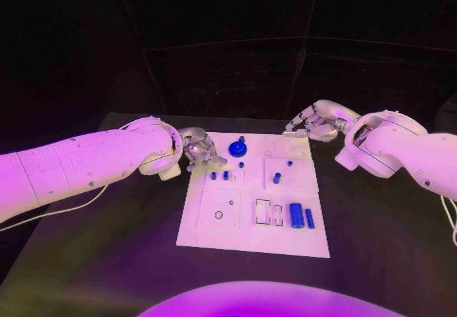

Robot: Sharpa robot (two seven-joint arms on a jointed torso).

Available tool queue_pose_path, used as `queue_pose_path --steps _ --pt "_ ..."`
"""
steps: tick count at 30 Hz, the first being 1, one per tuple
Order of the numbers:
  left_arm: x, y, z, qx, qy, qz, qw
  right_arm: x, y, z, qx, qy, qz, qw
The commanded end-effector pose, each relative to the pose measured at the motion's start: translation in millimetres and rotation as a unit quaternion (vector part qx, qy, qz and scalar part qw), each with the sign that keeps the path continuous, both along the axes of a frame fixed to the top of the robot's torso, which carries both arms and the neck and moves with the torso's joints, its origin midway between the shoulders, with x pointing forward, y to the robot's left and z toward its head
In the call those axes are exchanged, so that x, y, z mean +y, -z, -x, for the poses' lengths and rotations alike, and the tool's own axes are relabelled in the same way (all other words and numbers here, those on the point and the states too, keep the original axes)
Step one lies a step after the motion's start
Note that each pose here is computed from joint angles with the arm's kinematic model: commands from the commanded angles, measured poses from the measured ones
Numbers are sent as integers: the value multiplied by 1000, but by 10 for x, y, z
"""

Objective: Assemble the parts on the task board

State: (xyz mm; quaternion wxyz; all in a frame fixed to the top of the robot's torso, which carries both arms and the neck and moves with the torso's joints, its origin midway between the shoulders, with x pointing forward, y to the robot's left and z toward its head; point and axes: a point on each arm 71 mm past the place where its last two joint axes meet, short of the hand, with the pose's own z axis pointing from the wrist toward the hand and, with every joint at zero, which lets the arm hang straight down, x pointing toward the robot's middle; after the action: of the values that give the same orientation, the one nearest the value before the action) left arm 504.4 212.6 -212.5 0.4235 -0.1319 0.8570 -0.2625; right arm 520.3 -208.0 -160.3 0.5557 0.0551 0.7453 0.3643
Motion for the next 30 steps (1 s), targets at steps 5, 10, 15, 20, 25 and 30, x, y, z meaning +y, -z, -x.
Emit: queue_pose_path --steps 5,10,15,20,25,30 --pt "-210 -144 -60 -90 50 107 989 1 -19 -6 -7 0 -2 1000" --pt "-372 -165 -105 -154 99 107 977 14 -19 -9 -7 -1 -3 1000" --pt "-550 -181 -119 -204 154 79 963 21 -19 -9 -7 -1 -3 1000" --pt "-676 -119 -157 -212 192 32 958 29 -19 -10 -7 -2 -3 1000" --pt "-748 -21 -211 -195 201 -23 960 44 -20 -11 -8 -3 -4 1000" --pt "-784 40 -252 -177 198 -60 962 49 -20 -12 -8 -4 -4 1000"
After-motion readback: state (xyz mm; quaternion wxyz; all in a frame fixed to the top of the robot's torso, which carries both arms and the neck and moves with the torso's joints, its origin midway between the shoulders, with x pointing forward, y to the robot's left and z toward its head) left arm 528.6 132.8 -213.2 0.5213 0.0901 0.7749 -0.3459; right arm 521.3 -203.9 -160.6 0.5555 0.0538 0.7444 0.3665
